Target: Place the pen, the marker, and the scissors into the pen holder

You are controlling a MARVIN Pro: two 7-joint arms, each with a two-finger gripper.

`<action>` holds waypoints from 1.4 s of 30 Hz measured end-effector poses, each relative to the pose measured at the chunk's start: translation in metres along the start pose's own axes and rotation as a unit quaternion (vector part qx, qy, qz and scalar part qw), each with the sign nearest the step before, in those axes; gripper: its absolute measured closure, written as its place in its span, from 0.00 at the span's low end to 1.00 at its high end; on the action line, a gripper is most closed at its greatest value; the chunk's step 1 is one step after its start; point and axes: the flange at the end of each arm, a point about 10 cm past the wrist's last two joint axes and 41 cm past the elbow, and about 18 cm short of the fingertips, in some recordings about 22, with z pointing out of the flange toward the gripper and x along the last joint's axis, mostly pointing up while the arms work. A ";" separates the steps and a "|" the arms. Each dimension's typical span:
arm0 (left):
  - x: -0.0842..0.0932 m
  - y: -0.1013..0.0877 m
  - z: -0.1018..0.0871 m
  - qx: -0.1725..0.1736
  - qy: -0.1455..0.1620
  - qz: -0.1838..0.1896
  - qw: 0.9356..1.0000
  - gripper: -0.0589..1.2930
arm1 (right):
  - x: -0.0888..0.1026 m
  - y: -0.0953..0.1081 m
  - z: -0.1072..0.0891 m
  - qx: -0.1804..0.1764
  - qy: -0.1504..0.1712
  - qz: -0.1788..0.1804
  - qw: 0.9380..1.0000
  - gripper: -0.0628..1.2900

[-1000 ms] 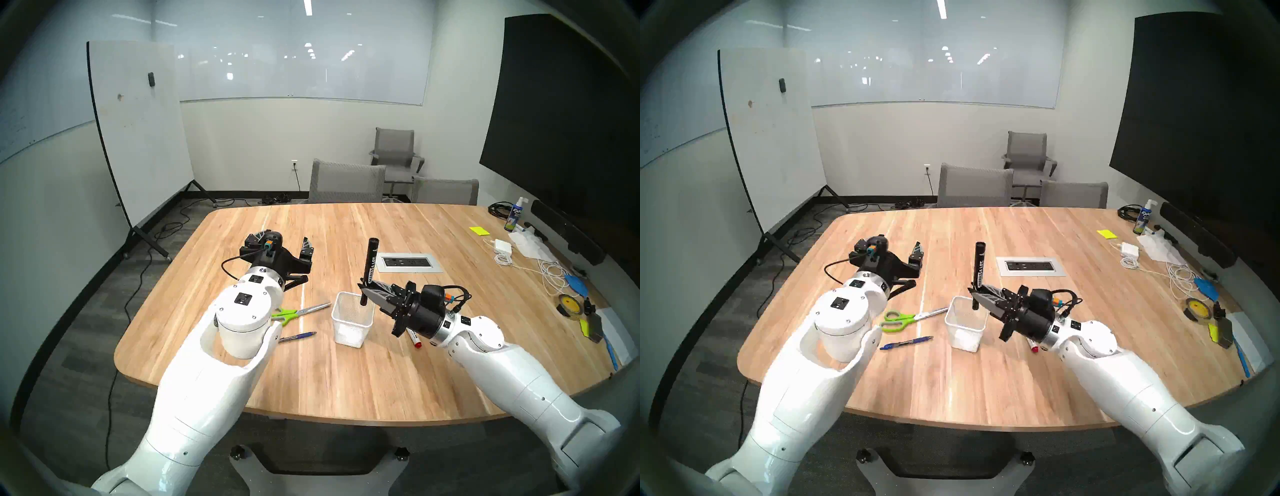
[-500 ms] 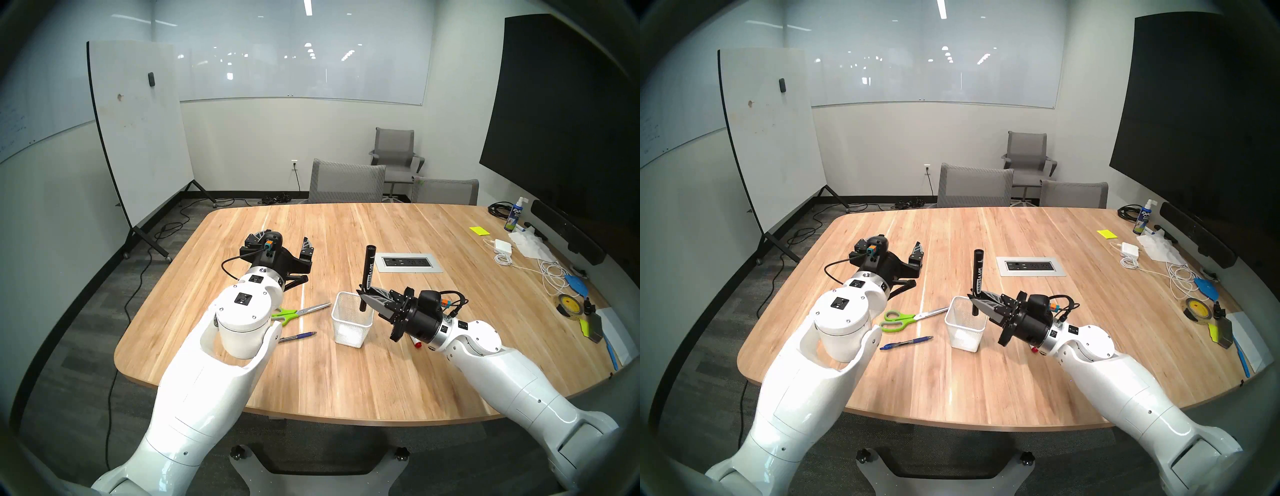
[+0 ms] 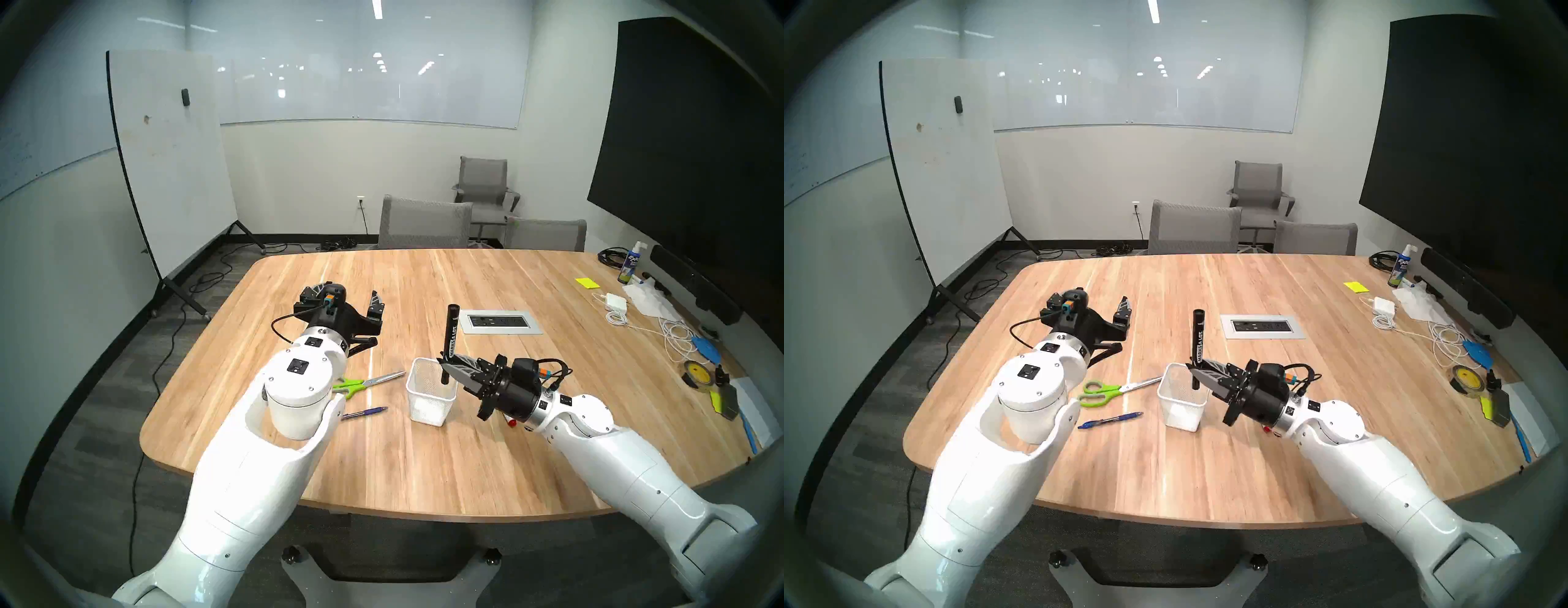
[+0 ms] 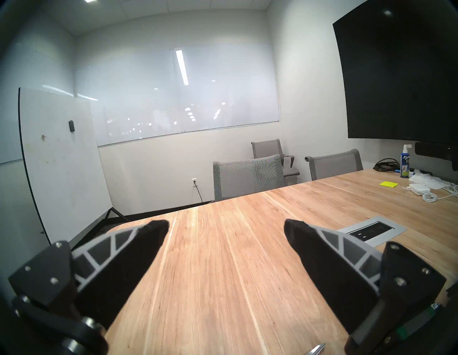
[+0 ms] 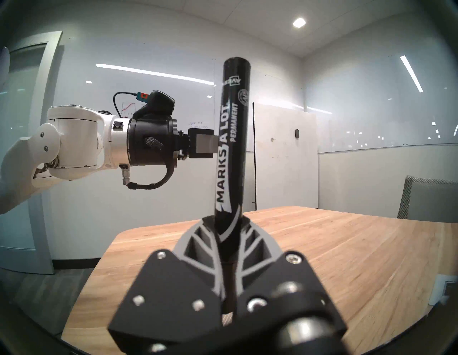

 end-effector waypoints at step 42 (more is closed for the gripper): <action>0.000 0.000 0.000 0.000 0.000 0.000 1.000 0.01 | -0.017 0.001 0.000 -0.012 -0.004 0.018 1.000 0.92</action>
